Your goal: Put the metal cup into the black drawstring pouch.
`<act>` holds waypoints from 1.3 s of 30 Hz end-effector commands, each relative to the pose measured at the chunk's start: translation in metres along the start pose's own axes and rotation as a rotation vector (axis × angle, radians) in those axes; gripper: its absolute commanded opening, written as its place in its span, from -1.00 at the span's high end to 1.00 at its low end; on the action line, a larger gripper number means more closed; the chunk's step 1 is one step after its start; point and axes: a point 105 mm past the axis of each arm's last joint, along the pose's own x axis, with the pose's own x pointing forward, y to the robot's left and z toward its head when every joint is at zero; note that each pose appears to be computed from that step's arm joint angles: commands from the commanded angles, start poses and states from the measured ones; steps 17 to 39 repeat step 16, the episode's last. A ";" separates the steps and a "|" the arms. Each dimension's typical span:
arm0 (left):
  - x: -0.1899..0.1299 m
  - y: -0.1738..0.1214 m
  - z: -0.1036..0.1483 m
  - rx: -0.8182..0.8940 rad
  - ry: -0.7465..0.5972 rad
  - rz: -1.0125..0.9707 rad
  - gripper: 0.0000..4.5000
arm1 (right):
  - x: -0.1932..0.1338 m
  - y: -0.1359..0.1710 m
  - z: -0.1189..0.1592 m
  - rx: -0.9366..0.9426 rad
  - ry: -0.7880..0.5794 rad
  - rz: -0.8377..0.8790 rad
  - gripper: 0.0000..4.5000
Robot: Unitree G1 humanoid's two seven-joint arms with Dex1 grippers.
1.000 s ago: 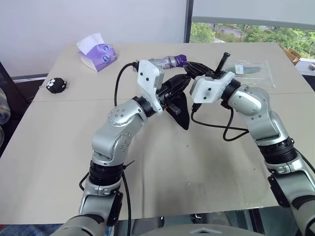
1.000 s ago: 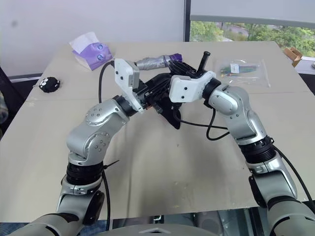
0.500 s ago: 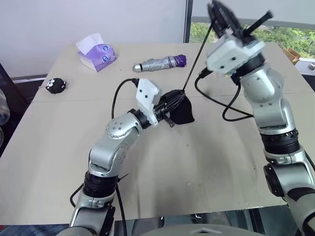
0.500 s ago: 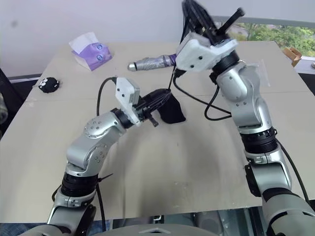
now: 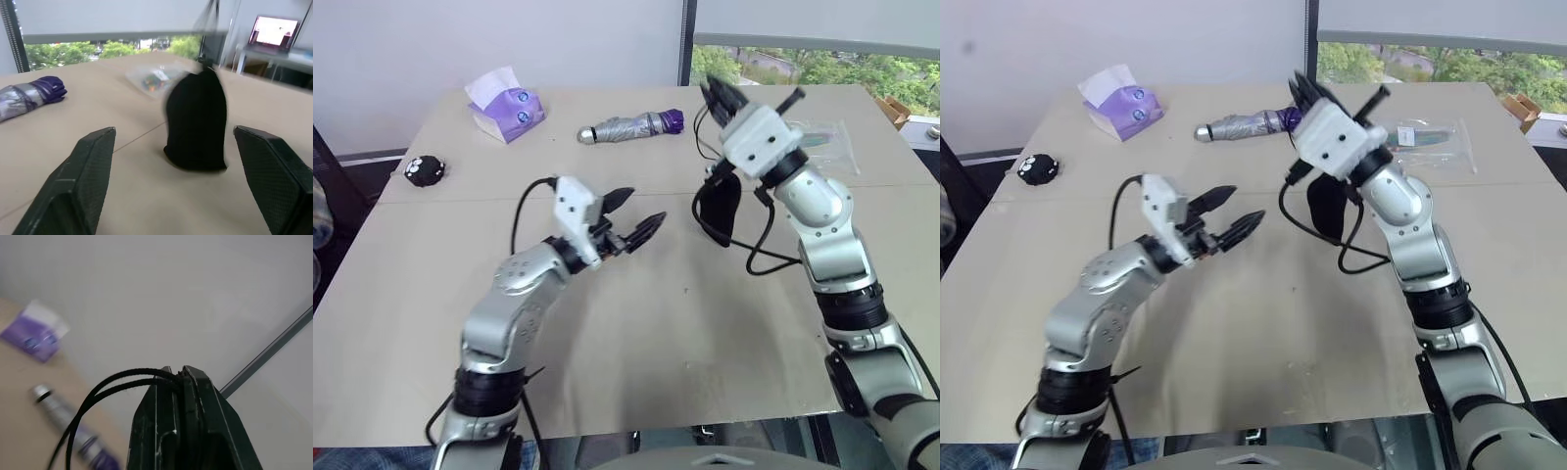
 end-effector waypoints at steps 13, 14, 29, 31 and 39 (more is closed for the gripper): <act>-0.084 -0.004 -0.098 0.107 0.366 0.099 -0.71 | -0.203 0.017 -0.103 0.616 0.432 0.282 0.19; -0.083 -0.005 -0.098 0.114 0.364 0.099 -0.71 | -0.210 0.021 -0.104 0.636 0.439 0.299 0.19; -0.082 -0.008 -0.097 0.109 0.355 0.089 -0.71 | -0.218 0.026 -0.105 0.664 0.436 0.317 0.19; -0.082 -0.008 -0.097 0.109 0.355 0.089 -0.71 | -0.218 0.026 -0.105 0.664 0.436 0.317 0.19; -0.082 -0.008 -0.097 0.109 0.355 0.089 -0.71 | -0.218 0.026 -0.105 0.664 0.436 0.317 0.19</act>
